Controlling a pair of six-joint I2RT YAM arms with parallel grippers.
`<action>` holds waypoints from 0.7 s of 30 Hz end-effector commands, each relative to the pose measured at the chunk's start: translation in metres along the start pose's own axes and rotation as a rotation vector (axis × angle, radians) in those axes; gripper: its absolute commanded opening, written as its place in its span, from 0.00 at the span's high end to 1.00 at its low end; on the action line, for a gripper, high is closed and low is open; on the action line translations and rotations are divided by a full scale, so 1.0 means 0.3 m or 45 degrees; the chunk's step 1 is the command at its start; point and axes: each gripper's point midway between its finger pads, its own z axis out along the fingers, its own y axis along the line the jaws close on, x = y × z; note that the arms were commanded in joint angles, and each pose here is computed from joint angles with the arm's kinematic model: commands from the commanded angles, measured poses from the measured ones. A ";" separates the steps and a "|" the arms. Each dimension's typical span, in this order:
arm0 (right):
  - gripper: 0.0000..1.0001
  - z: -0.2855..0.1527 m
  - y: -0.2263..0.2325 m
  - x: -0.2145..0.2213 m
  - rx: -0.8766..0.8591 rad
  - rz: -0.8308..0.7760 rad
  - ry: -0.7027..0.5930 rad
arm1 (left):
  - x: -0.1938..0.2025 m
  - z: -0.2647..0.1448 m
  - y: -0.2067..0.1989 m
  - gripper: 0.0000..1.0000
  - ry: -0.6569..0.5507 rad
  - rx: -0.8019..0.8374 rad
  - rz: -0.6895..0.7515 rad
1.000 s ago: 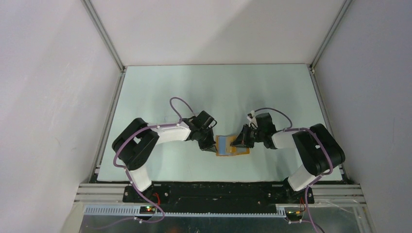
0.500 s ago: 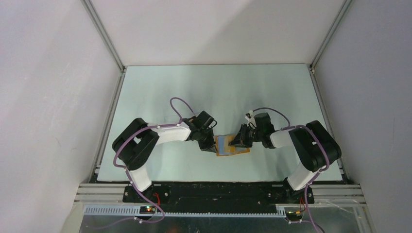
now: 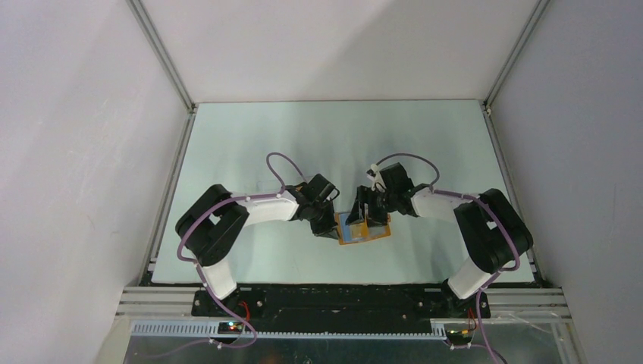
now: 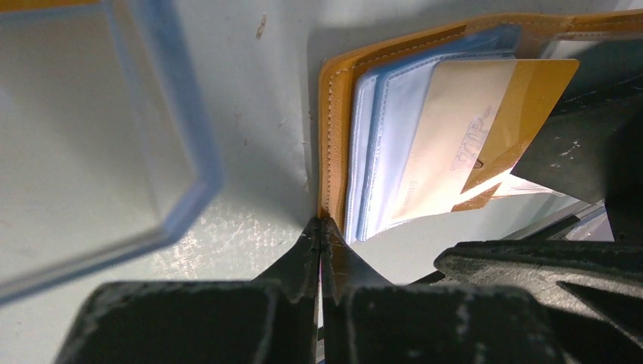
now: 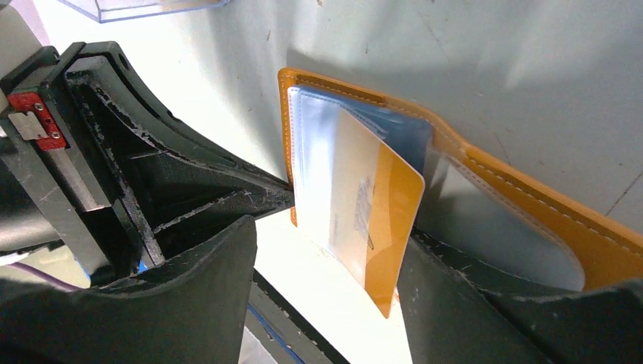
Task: Put the credit cards into the card holder
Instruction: Insert the credit card into the card holder.
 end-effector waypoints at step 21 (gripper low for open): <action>0.19 0.029 0.032 0.124 -0.009 -0.060 0.217 | 0.040 0.048 0.096 1.00 0.045 -0.146 0.020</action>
